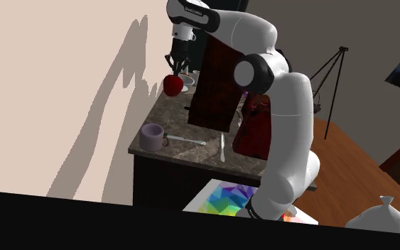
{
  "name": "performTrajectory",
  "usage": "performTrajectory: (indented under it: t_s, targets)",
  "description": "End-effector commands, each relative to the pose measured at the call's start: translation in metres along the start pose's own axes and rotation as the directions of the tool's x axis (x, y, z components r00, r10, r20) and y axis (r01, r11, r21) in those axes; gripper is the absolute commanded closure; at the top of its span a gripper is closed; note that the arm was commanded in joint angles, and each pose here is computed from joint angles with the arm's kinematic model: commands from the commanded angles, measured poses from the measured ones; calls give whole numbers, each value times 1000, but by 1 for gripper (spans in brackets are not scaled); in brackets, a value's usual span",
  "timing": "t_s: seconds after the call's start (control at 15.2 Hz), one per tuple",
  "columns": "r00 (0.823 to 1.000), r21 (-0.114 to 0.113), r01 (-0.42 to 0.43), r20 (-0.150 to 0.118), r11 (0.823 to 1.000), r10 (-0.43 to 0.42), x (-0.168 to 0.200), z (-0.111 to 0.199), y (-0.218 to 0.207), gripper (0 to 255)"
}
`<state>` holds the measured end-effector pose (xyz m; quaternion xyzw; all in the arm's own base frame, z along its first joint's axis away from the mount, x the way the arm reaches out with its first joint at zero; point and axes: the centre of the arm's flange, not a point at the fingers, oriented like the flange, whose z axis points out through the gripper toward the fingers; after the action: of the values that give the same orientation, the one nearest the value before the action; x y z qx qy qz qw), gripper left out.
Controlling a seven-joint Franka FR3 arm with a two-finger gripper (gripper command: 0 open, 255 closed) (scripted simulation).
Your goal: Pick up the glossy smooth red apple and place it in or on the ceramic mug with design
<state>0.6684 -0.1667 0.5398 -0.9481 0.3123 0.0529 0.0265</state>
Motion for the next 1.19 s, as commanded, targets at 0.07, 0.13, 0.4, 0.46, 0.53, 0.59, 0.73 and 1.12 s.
performTrajectory:
  t_s: [0.07, 0.13, 0.4, 0.46, 0.53, 0.59, 0.73, 1.12]
  targets:
    - [1000, 0, 0, 0, 1000, 0, -2, -16, 0, 255]
    - [1000, 0, 0, 0, 1000, 0, -3, -21, 0, 255]
    - [1000, 0, 0, 0, 1000, 0, -39, -30, -16, 255]
    - [1000, 0, 0, 0, 1000, 0, -51, -32, -21, 255]
    - [1000, 0, 0, 0, 1000, 0, -63, -34, -26, 255]
    - [1000, 0, 0, 0, 1000, 0, -75, -36, -31, 255]
    - [1000, 0, 0, 0, 1000, 0, -99, -39, -42, 255]
    - [1000, 0, 0, 0, 1000, 0, -171, -51, -72, 255]
